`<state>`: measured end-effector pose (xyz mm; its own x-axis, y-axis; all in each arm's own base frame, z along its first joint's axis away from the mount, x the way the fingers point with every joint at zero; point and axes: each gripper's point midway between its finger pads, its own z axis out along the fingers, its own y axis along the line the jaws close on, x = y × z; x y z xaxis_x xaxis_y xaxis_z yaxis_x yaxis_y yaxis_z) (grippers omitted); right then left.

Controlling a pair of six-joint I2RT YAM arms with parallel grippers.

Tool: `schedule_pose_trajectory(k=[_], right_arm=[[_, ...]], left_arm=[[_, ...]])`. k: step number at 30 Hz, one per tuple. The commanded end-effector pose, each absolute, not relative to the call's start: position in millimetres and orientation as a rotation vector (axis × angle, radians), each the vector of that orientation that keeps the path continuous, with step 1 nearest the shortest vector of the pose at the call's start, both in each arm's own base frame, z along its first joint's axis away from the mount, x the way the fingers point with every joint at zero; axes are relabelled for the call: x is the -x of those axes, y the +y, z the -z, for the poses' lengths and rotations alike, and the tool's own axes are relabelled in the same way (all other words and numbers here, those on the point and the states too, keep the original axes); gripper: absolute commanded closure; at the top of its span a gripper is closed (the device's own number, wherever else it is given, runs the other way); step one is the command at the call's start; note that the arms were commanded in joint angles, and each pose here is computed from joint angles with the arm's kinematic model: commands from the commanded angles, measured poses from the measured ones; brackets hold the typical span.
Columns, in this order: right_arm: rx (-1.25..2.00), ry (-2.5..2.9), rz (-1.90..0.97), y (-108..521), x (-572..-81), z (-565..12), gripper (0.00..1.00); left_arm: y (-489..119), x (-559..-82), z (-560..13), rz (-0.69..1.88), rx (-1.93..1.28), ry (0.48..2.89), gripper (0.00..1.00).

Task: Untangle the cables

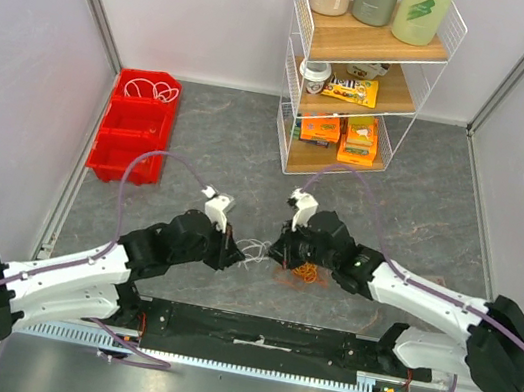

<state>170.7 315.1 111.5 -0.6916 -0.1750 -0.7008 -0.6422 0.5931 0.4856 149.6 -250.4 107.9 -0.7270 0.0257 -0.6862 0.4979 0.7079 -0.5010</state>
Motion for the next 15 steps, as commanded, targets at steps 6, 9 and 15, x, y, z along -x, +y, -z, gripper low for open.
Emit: schedule_pose_trajectory(k=[6,9,15], right_arm=[[-0.05,2.171,-0.538,260,-235,-115,1.0],[-0.086,2.144,-0.39,253,-243,-111,0.98],[-0.114,2.133,-0.231,264,-258,-94,0.92]], left_arm=[[-186,-188,-122,0.692,0.252,2.129,0.98],[-185,-189,-138,0.72,0.242,2.084,0.98],[-203,-179,-170,0.92,0.164,1.996,0.98]])
